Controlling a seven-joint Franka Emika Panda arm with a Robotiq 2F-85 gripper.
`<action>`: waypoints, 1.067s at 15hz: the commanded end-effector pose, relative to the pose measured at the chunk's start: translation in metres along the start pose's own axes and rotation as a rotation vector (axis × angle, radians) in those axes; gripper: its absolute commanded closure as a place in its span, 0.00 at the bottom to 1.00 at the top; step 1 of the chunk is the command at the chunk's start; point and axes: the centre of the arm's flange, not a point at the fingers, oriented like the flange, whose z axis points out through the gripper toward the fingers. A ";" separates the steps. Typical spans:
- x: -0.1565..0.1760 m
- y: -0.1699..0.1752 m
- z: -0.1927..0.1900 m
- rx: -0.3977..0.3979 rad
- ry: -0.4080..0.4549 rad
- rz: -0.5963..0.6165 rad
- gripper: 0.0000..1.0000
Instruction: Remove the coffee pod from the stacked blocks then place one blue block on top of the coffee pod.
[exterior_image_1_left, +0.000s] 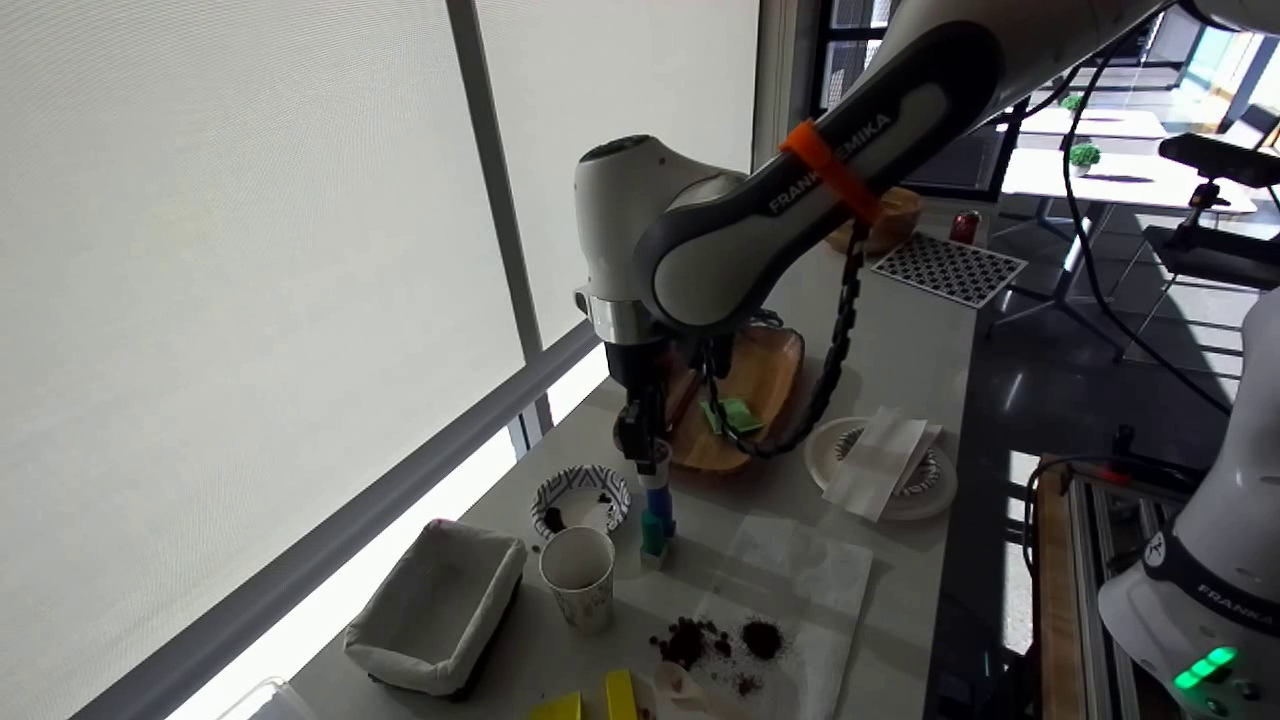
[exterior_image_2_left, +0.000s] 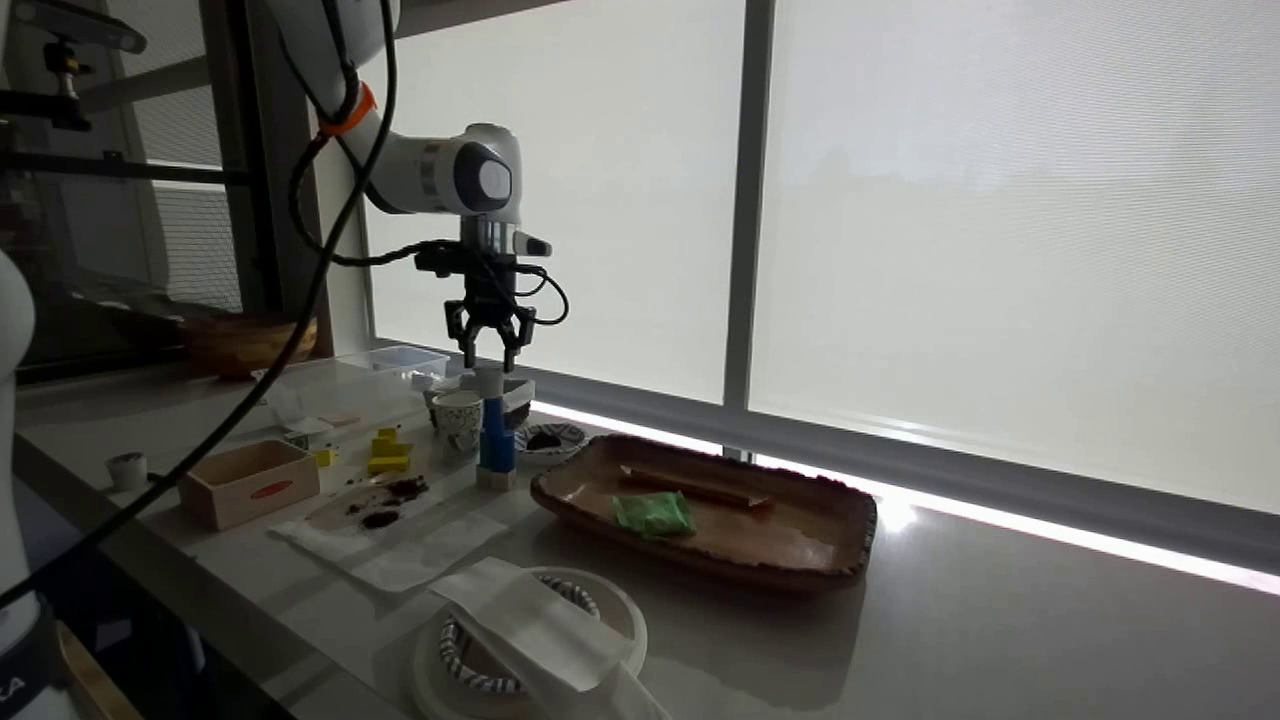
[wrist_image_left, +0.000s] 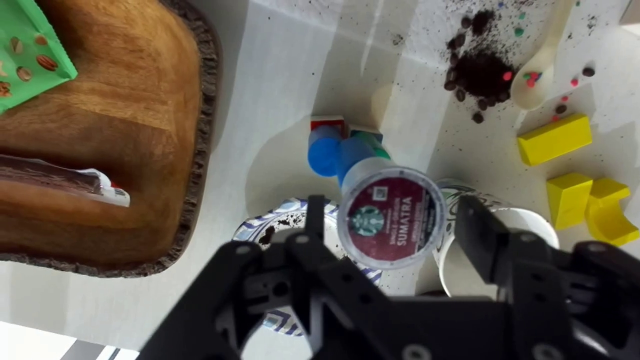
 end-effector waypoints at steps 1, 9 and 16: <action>-0.002 0.003 0.002 -0.012 0.002 -0.012 0.55; -0.016 0.004 -0.020 0.004 0.027 -0.008 0.71; -0.088 -0.011 -0.029 0.149 -0.118 -0.099 0.71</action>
